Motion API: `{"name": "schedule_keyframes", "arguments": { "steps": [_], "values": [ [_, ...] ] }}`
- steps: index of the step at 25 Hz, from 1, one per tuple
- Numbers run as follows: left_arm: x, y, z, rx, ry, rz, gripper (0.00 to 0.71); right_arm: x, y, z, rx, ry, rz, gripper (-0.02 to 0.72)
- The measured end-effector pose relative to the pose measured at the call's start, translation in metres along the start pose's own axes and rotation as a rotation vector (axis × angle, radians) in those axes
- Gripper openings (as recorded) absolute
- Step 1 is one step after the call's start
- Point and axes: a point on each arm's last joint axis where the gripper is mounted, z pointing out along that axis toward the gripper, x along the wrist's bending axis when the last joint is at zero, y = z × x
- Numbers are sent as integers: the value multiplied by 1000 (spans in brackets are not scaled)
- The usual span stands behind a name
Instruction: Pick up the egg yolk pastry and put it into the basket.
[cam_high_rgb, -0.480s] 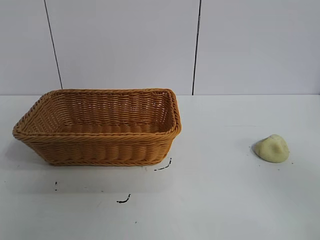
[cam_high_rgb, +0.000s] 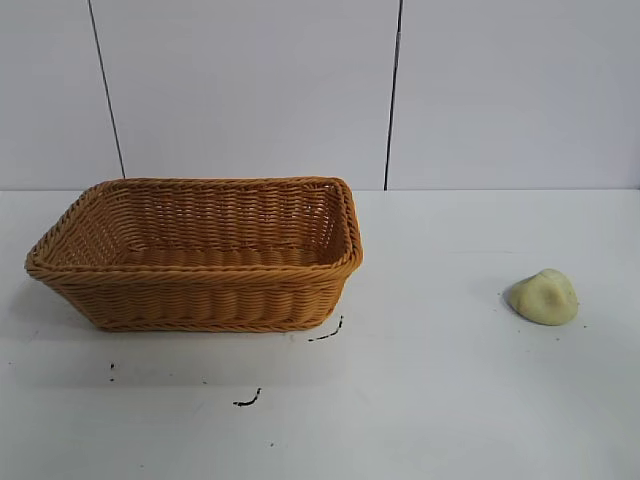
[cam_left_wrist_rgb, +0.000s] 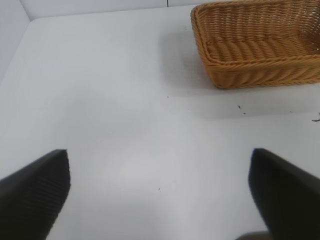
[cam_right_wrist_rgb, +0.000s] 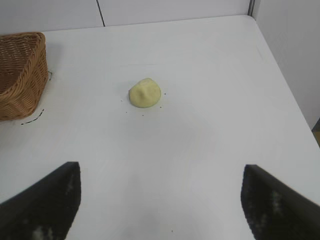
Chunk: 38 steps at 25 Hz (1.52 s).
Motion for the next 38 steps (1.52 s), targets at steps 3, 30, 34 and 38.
{"name": "schedule_keyframes", "arguments": {
  "steps": [3, 30, 34, 38],
  "values": [
    [0, 0, 0, 0, 0, 0, 697, 1, 19, 2, 37, -1, 0, 624],
    [0, 0, 0, 0, 0, 0, 697, 1, 143, 293, 816, -1, -36, 624],
    [0, 0, 0, 0, 0, 0, 697, 0, 141, 333, 853, 2, -42, 624],
    [0, 0, 0, 0, 0, 0, 697, 0, 136, 357, 874, 14, -69, 624]
  ]
}}
